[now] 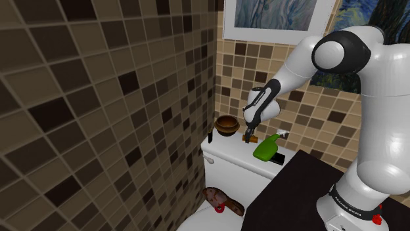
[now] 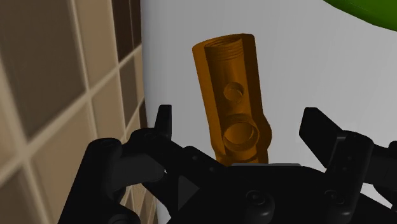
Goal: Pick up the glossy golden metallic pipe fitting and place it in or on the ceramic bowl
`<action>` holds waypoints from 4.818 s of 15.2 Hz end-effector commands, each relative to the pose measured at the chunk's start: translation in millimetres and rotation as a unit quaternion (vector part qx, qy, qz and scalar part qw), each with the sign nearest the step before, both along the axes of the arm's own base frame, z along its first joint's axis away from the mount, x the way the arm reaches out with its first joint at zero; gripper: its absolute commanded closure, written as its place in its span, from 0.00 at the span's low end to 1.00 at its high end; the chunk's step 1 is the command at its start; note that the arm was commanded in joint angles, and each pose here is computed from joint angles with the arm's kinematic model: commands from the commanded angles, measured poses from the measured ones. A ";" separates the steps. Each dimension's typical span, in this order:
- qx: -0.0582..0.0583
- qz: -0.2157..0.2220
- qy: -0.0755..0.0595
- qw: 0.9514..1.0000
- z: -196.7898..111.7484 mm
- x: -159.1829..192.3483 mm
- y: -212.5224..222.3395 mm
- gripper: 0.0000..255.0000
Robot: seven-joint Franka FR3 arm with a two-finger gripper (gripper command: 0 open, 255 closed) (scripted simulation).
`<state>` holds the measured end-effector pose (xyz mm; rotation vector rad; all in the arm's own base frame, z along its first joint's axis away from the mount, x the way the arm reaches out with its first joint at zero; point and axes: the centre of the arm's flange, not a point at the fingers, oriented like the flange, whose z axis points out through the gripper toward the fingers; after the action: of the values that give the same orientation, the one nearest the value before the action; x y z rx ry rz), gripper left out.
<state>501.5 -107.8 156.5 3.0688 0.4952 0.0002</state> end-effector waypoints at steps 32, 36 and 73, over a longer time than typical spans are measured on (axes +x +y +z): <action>0.000 0.000 0.000 1.000 82.9 0.6 -0.4 1.00; 0.000 0.000 0.000 1.000 104.1 0.6 -0.4 1.00; 0.000 0.000 0.000 1.000 107.6 155.5 46.0 1.00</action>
<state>657.6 -60.9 269.5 3.0687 0.4952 0.0003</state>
